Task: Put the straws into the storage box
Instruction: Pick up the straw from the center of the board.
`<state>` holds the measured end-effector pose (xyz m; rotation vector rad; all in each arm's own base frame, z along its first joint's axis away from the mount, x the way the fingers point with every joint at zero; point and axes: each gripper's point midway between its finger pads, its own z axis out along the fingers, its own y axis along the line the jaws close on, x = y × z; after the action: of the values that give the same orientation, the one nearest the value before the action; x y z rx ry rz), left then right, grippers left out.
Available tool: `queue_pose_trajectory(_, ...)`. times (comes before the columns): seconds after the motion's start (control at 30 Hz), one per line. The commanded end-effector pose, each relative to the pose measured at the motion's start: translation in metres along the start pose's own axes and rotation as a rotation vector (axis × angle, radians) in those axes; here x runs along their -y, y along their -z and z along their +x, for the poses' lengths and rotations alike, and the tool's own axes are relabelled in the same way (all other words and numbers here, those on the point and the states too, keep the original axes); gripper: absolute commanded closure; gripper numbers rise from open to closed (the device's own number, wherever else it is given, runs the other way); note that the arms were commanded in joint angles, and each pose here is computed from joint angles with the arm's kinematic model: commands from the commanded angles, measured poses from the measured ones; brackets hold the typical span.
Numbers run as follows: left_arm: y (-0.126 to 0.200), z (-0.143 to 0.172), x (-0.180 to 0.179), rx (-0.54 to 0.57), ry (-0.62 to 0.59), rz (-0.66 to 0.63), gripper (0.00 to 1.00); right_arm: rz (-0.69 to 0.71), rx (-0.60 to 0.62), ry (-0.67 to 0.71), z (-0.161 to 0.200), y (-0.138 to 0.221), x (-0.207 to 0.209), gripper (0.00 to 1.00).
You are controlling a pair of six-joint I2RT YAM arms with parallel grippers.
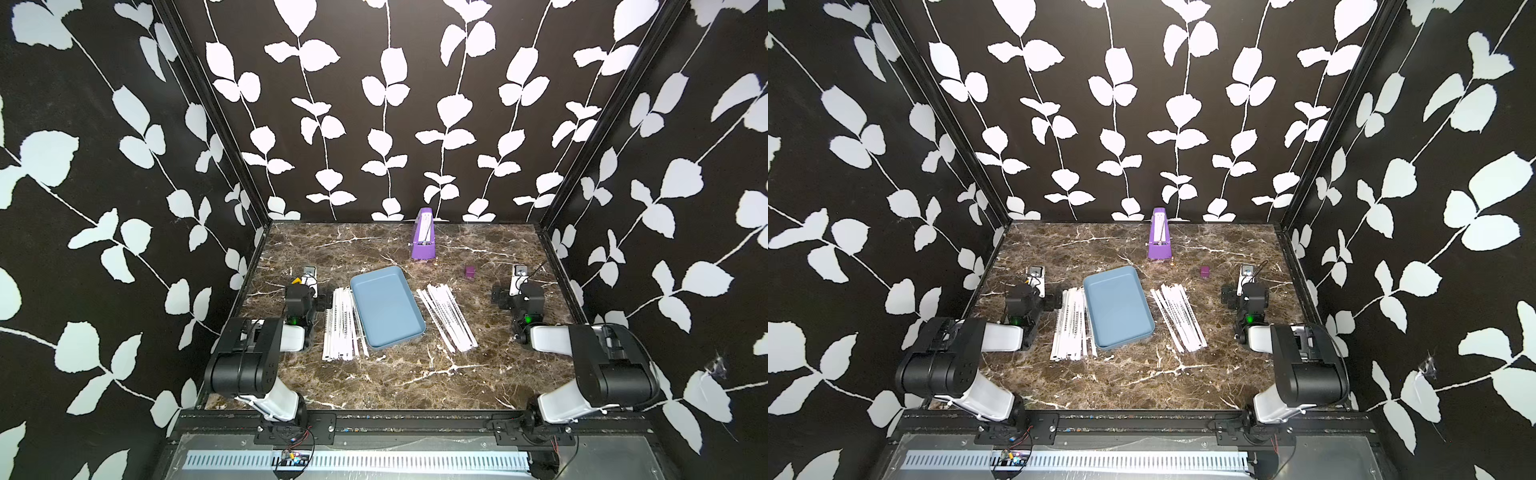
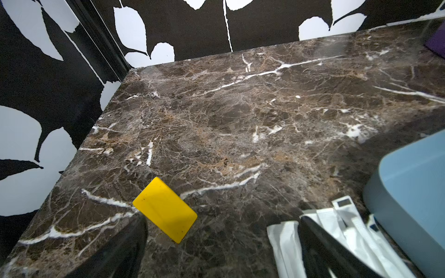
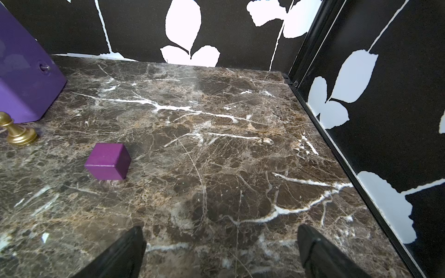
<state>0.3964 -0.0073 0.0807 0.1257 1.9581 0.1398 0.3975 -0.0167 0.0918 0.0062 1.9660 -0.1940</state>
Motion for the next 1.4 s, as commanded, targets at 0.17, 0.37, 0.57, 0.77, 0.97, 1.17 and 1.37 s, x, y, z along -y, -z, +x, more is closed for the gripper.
queue_pose_trajectory(0.17,0.000,-0.015,-0.003,0.035,-0.004,-0.002,0.01,0.019,0.017,-0.013,0.001,0.003,0.005,0.01)
queue_pose_trajectory(0.37,0.000,-0.015,-0.003,0.035,-0.005,-0.003,0.01,0.019,0.016,-0.013,0.002,0.003,0.004,0.01)
queue_pose_trajectory(0.57,0.000,-0.014,-0.002,0.034,-0.004,-0.002,0.01,0.019,0.018,-0.012,0.001,0.003,0.004,0.01)
queue_pose_trajectory(0.77,0.001,-0.016,-0.002,0.042,-0.006,0.000,0.01,0.012,0.026,-0.012,-0.001,0.004,0.003,0.01)
queue_pose_trajectory(0.97,0.041,-0.059,-0.003,0.067,-0.098,-0.130,0.01,0.139,-0.017,0.043,-0.055,0.043,-0.006,0.01)
queue_pose_trajectory(1.17,0.102,-0.092,-0.025,0.039,0.045,-0.229,0.01,0.086,-0.178,-0.179,-0.088,0.093,-0.020,0.01)
queue_pose_trajectory(1.37,0.154,-0.119,-0.043,-0.011,0.258,-0.243,0.01,-0.170,-0.314,-0.399,-0.085,0.116,-0.046,0.46)
